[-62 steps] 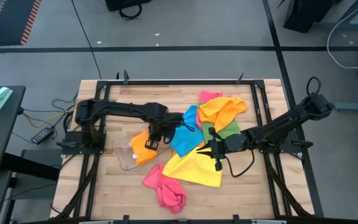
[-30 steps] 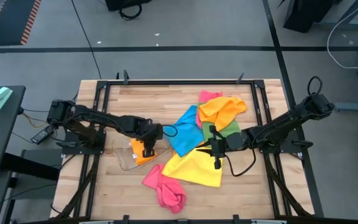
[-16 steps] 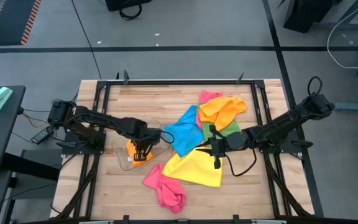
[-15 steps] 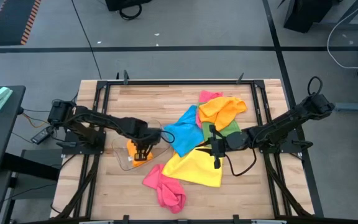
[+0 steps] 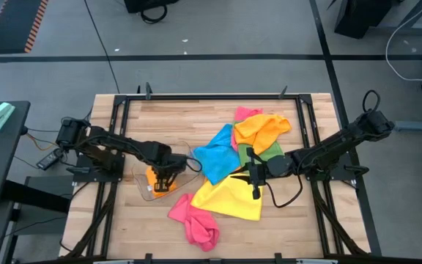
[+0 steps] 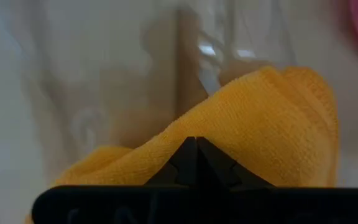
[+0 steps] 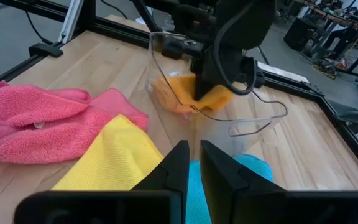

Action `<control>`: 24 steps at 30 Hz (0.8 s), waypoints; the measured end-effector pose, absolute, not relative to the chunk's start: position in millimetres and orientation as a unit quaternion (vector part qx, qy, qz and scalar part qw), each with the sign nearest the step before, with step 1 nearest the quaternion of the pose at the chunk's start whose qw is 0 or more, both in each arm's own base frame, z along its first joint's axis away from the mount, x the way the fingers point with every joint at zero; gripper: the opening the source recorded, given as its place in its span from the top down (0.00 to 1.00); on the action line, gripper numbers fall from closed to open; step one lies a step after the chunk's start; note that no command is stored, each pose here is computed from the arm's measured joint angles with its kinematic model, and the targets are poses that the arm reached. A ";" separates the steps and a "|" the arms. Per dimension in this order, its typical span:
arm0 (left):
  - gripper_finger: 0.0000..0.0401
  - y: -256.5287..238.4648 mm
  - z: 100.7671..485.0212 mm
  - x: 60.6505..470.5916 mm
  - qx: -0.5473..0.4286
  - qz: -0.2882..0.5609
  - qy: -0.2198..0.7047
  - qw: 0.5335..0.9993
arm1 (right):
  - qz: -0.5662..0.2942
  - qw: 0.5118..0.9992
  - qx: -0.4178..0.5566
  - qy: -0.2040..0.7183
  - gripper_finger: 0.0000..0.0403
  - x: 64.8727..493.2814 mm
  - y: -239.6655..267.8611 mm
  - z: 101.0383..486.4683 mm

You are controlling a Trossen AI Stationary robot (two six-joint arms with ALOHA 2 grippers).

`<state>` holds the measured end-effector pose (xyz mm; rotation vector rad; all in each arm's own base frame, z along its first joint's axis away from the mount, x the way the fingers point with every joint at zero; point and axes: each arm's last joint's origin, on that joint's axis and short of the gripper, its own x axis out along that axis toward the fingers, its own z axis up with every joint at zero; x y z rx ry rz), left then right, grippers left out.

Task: Fold microfiber towels
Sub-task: Put the folded orange microfiber cloth into the transparent bin

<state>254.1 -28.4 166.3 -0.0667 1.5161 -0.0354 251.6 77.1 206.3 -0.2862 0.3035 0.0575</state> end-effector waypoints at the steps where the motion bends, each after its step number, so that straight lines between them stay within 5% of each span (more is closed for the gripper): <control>1: 0.98 -28.7 166.5 252.3 -0.042 -0.026 0.695 0.717 | 0.029 0.978 -0.142 0.151 0.89 251.6 77.1 206.4; 14: 0.96 -29.4 182.0 269.2 -0.023 -0.034 0.649 0.760 | 0.028 0.979 -0.141 0.144 0.89 252.0 77.2 207.7; 24: 0.94 -28.3 162.9 250.6 0.005 -0.042 0.700 0.713 | 0.036 0.979 -0.140 0.143 0.89 251.9 77.8 207.6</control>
